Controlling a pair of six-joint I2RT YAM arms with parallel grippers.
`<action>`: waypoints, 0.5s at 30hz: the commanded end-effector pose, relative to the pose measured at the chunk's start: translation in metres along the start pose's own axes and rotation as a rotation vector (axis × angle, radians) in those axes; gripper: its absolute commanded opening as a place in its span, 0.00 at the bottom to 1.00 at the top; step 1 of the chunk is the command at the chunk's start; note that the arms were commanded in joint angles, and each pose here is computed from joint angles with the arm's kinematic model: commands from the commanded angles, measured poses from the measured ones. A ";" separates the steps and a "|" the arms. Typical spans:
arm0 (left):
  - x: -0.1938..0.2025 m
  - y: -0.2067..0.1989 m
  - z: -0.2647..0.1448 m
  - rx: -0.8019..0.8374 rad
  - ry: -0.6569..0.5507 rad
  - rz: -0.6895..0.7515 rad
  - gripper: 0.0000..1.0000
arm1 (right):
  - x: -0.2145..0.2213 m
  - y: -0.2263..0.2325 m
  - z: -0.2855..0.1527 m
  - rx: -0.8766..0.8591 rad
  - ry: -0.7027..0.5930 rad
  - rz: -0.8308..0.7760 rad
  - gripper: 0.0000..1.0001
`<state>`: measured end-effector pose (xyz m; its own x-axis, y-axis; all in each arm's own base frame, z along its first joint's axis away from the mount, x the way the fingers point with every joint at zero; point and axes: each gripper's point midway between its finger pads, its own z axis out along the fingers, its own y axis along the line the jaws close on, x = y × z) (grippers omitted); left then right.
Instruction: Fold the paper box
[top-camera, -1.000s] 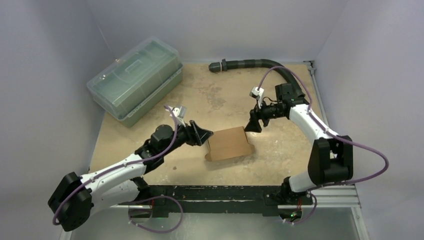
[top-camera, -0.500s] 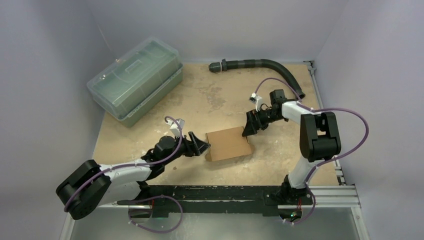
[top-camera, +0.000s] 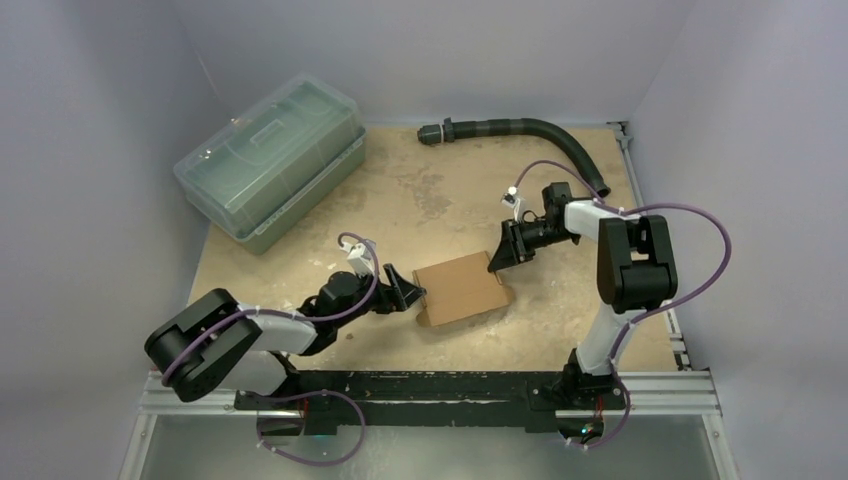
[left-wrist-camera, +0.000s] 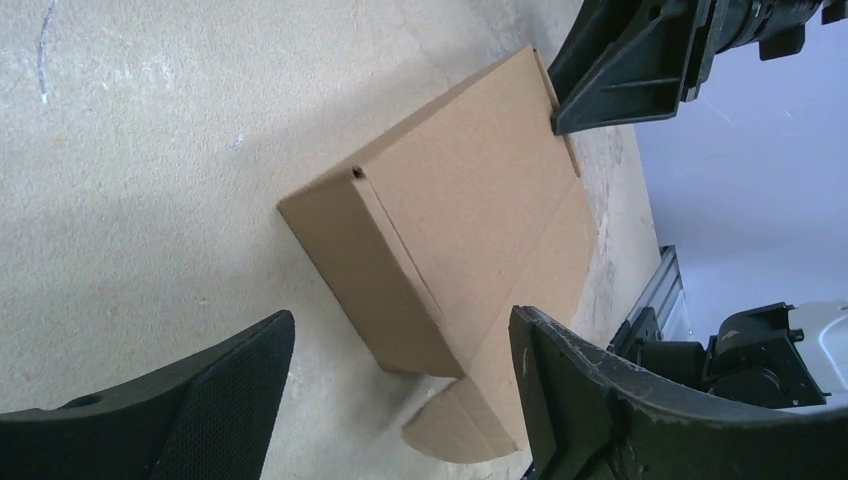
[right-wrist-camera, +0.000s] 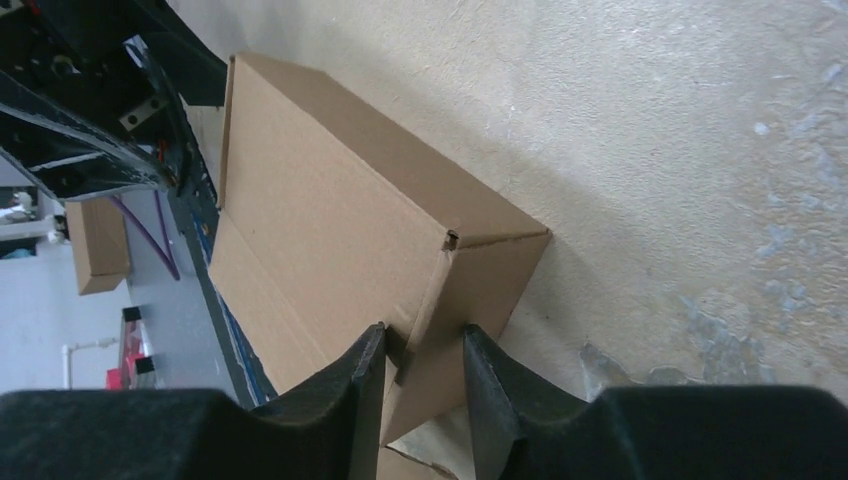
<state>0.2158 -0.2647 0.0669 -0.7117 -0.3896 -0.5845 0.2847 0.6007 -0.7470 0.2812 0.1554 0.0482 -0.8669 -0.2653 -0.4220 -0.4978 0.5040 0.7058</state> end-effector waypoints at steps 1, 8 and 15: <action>-0.008 -0.014 0.004 0.077 -0.039 -0.038 0.78 | -0.007 -0.010 -0.006 -0.005 -0.019 -0.008 0.34; -0.003 -0.025 0.008 0.169 -0.031 -0.148 0.79 | -0.004 -0.015 -0.006 -0.025 -0.019 0.030 0.28; 0.005 -0.027 0.006 0.225 -0.020 -0.275 0.87 | -0.001 -0.021 -0.005 -0.048 -0.019 0.078 0.26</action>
<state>0.2091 -0.2825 0.0518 -0.7789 -0.4647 -0.4210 0.1978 0.4550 -0.8683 0.2837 0.1487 0.0464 -0.9136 -0.1932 -0.3578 -0.4064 0.4577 0.7908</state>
